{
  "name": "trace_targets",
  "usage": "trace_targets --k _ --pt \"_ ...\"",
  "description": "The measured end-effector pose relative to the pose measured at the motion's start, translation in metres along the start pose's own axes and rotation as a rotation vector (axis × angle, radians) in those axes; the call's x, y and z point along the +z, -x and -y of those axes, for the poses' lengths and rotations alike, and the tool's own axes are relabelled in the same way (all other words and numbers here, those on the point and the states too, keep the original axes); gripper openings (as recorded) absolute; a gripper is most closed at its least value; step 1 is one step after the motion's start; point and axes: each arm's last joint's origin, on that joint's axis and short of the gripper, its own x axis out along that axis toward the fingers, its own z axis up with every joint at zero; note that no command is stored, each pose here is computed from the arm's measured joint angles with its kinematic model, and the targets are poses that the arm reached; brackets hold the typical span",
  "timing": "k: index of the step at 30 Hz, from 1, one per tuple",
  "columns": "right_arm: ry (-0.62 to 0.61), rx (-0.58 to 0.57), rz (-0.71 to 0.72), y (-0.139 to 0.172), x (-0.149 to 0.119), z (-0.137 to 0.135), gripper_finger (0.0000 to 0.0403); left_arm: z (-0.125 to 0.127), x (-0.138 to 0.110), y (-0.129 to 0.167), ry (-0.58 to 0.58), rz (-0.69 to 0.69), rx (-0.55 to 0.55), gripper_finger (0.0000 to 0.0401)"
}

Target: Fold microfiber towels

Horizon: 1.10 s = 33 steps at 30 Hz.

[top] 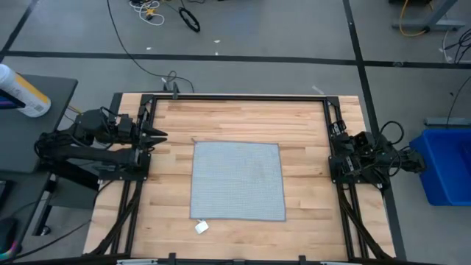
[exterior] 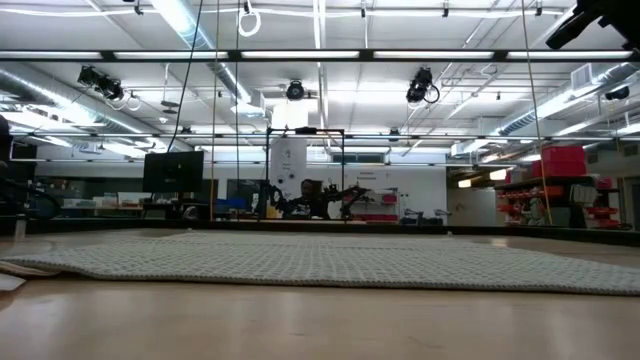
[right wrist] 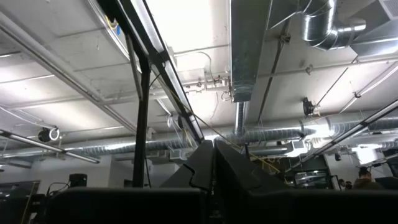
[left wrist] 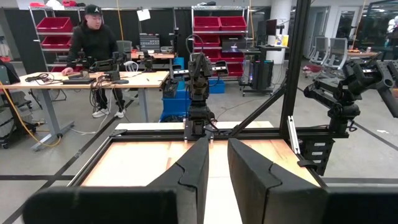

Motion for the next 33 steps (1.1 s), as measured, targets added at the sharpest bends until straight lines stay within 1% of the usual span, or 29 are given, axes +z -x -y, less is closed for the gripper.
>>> trace_targets --k 2,5,10,11,13,18,20,22,25,27,28,30,32,33 --pt "0.028 -0.02 0.01 0.0 0.001 0.001 0.0023 0.0 0.0 0.0 0.0 0.0 0.0 0.0071" --pt "0.089 -0.177 0.09 0.001 0.008 0.005 0.0023 0.0 0.0 0.0 0.0 0.0 0.0 0.0071" --pt "0.148 -0.35 0.147 0.003 0.013 0.009 0.0023 0.0 0.0 0.0 0.0 0.0 0.0 0.0071" --pt "0.149 -0.377 0.152 0.003 0.014 0.01 0.0023 0.0 0.0 0.0 0.0 0.0 0.0 0.0071" --pt "0.146 -0.394 0.154 0.003 0.014 0.011 0.0023 0.0 0.0 0.0 0.0 0.0 0.0 0.0071" --pt "0.077 -0.368 0.168 0.003 0.014 0.01 0.0023 0.0 0.003 0.0 0.042 0.031 0.0 0.0071" --pt "0.055 -0.365 0.171 0.003 0.014 0.01 0.0023 0.0 0.004 0.0 0.042 0.045 -0.001 0.0071" --pt "0.008 -0.362 0.18 0.003 0.014 0.01 0.0023 0.0 0.007 0.0 0.041 0.069 0.001 0.0071" --pt "-0.076 -0.367 0.197 0.003 0.014 0.011 0.0023 -0.001 0.01 0.001 0.025 0.107 0.036 0.0071" --pt "-0.089 -0.345 0.192 0.003 0.014 0.01 0.0023 -0.002 0.013 0.001 0.031 0.131 0.057 0.0071" --pt "-0.088 -0.316 0.177 0.002 0.013 0.009 0.0023 -0.002 0.013 0.001 0.032 0.137 0.058 0.0071" --pt "-0.065 -0.217 0.115 0.001 0.008 0.007 0.0023 -0.002 0.014 0.001 0.032 0.147 0.058 0.0071" --pt "-0.06 -0.092 0.017 0.0 0.001 0.004 0.0023 -0.002 0.016 0.001 0.029 0.171 0.053 0.0071" --pt "-0.063 -0.049 -0.04 0.0 -0.004 0.003 0.0023 -0.001 0.017 0.002 0.029 0.177 0.045 0.0071"
